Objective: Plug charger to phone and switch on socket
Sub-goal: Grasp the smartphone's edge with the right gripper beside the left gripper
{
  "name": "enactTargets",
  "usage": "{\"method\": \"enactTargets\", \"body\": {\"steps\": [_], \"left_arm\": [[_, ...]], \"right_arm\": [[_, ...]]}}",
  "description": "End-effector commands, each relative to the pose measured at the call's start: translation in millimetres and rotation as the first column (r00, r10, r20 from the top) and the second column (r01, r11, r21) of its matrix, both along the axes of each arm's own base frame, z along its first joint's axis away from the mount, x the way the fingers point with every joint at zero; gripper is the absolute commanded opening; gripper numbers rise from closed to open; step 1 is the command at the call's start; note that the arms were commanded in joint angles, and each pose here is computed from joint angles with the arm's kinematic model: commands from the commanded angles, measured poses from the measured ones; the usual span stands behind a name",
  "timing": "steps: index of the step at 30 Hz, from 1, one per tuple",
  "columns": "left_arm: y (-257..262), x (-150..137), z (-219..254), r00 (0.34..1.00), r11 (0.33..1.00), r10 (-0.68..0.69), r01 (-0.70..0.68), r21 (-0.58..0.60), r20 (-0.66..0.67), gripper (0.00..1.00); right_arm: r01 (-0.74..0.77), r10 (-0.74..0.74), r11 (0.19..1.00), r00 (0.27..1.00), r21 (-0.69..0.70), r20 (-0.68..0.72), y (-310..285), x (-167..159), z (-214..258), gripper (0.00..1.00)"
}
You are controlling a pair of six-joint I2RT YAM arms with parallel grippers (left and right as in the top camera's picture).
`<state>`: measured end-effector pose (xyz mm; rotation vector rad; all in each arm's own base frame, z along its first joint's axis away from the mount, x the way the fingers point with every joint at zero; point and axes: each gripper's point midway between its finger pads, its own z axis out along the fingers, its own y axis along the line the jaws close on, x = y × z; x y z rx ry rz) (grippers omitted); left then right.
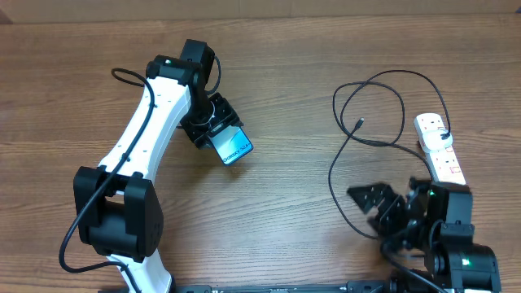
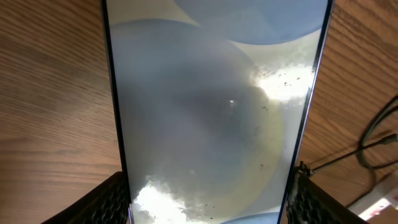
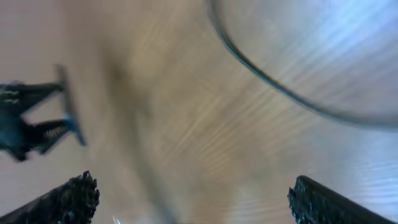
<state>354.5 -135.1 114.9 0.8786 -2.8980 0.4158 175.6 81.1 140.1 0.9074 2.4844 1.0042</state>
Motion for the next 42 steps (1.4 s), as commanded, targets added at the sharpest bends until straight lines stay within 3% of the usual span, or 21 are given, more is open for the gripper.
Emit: {"method": "enactTargets", "body": {"steps": [1,9,18,26,34,38,42], "left_arm": [[-11,6,12,0.998,0.995,0.062,-0.062,-0.074,-0.004,0.54],[-20,7,16,0.995,0.987,0.094,-0.095,-0.127,-0.017,0.54],[-36,17,20,0.993,0.979,0.117,-0.113,-0.170,0.012,0.54],[-39,25,22,0.986,0.970,0.166,-0.159,-0.186,0.023,0.54],[-41,31,23,0.976,0.958,0.215,-0.206,-0.200,0.023,0.54],[-43,34,24,0.970,0.950,0.244,-0.235,-0.207,0.017,0.54],[-46,38,25,0.966,0.944,0.258,-0.247,-0.218,0.025,0.54]], "right_arm": [[-0.015,0.014,1.000,0.986,0.002,0.164,2,26,25,0.99],[-0.034,0.020,0.999,0.904,0.025,0.427,9,78,68,1.00],[-0.319,0.270,0.947,0.847,0.029,0.458,100,112,47,1.00],[-0.370,0.327,0.929,0.803,-0.014,0.499,150,137,17,1.00],[-0.334,0.236,0.937,0.820,0.101,0.522,174,158,11,1.00],[-0.261,0.177,0.962,0.819,0.080,0.546,181,167,6,1.00],[-0.198,0.123,0.978,0.793,0.063,0.596,188,172,15,0.93]]}}
